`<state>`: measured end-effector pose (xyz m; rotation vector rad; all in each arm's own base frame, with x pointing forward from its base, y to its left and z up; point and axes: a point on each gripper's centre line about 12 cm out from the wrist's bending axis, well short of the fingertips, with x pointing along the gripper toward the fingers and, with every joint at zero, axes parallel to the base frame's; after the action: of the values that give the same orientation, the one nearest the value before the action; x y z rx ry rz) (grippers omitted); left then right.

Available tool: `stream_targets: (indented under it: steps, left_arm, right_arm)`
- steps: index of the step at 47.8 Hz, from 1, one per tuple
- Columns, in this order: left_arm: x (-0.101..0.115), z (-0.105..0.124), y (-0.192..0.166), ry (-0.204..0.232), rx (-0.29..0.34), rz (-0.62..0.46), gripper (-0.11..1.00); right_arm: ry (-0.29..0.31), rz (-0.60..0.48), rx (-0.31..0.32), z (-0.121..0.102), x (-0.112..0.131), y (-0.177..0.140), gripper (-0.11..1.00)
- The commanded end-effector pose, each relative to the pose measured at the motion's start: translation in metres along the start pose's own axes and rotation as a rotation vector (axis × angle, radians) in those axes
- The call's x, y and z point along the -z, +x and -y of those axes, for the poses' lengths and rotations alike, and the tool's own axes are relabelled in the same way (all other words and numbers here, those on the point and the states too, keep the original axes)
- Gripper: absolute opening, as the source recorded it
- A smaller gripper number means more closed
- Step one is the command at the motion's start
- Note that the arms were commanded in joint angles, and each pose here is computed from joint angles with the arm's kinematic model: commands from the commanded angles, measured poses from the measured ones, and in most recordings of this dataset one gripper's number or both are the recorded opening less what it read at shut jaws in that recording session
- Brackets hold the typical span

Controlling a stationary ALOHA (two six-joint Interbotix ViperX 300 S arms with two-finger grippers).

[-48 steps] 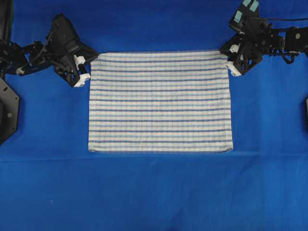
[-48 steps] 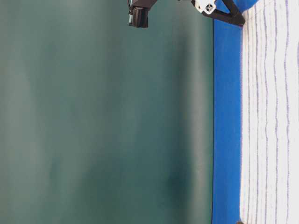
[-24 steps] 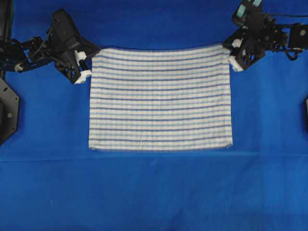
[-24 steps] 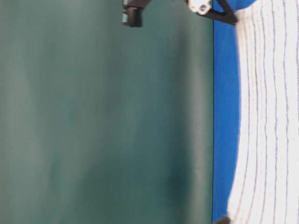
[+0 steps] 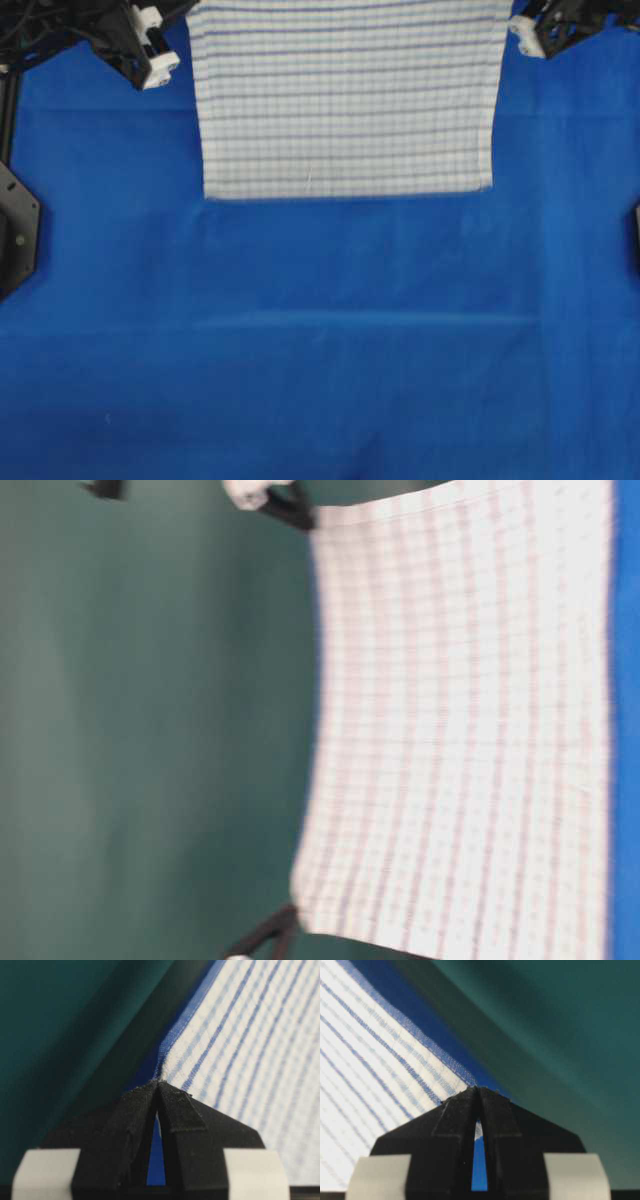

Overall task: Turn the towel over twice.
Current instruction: 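Lift the held corners up and back, raising the towel, then swing the held edge forward and lay the towel down flipped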

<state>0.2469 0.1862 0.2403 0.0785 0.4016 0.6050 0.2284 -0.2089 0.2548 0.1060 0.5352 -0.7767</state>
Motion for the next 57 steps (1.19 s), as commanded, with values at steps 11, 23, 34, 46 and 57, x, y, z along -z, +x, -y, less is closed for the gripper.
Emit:
stream_targets:
  steps: [11,23,34,46,57]
  left_arm:
    - [-0.063,-0.01,-0.041,0.064,-0.033,0.181,0.02]
    - [-0.065,-0.004,-0.048,0.108,-0.018,0.198,0.02]
    - [-0.063,0.003,-0.047,0.107,0.008,0.186,0.02]
    - [-0.027,0.038,-0.047,0.116,0.143,0.05,0.02]
    - [0.03,0.093,-0.051,0.058,0.327,-0.107,0.02]
  right_arm:
    - [0.006,0.205,0.029,0.007,-0.058,-0.057,0.04]
    - [-0.003,0.206,0.023,0.0,-0.062,-0.071,0.04]
    - [-0.006,0.172,0.006,-0.009,-0.058,-0.071,0.03]
    - [0.0,-0.038,-0.097,-0.054,-0.009,-0.07,0.03]
    - [0.032,-0.233,-0.235,-0.103,0.061,-0.069,0.03]
